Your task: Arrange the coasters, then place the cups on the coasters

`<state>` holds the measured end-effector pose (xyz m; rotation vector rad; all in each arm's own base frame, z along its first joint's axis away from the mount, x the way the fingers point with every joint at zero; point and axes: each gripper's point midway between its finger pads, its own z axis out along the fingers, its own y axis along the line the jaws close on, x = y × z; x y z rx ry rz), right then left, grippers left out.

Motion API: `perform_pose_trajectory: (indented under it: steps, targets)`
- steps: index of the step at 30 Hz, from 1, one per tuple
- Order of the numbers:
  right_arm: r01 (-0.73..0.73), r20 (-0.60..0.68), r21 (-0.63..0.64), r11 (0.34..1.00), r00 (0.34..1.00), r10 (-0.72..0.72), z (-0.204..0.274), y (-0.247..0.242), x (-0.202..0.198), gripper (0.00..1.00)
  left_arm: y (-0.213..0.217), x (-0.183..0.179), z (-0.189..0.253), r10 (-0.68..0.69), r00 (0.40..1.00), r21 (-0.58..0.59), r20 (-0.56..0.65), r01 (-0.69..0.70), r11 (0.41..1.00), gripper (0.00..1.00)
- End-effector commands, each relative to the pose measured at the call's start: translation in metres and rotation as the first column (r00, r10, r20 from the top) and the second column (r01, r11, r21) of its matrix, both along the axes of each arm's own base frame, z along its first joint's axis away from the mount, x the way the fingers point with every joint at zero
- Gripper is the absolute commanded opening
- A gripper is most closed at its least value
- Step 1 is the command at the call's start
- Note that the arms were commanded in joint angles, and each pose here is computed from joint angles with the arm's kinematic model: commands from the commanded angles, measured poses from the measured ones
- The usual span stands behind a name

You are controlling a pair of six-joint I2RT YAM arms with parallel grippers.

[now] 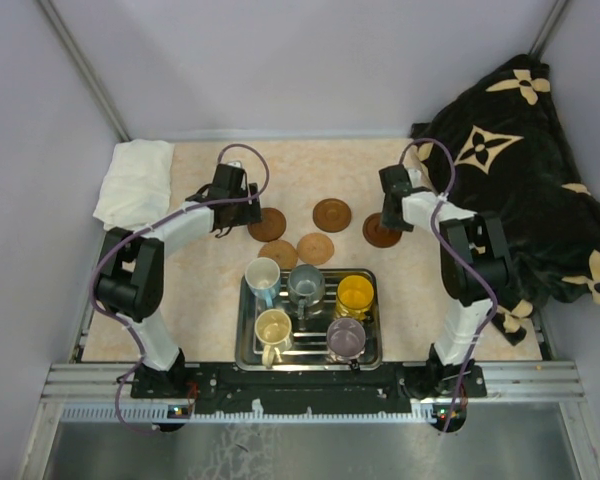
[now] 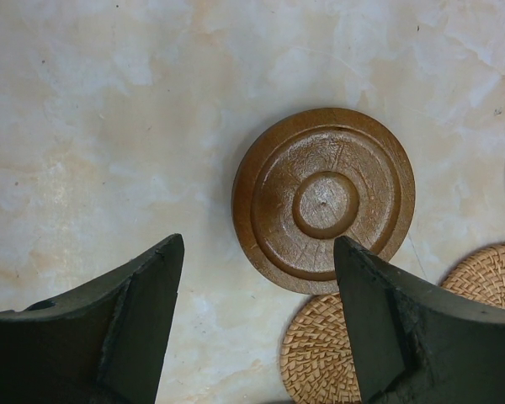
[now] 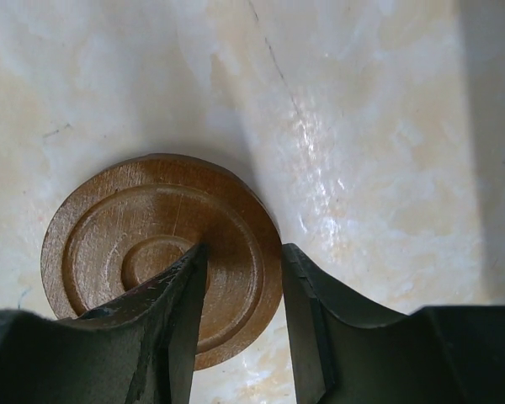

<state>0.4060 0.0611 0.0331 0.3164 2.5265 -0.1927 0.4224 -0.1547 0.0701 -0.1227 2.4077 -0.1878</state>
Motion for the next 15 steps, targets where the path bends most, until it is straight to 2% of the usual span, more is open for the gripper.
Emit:
perform_pose_trajectory:
  steps: [1, 15]
  targets:
    - [0.028, 0.008, -0.05, 0.998, 1.0, -0.028, 0.005, -0.011, 0.02, 0.41, -0.003, 0.007, 0.012, 0.006, 0.999, -0.015, 0.037, -0.006, 1.0, 0.78]
    - [0.081, 0.015, -0.056, 0.995, 0.997, -0.08, 0.004, -0.032, 0.053, 0.41, -0.002, 0.01, 0.002, 0.007, 1.0, 0.006, 0.016, -0.008, 1.0, 0.79]
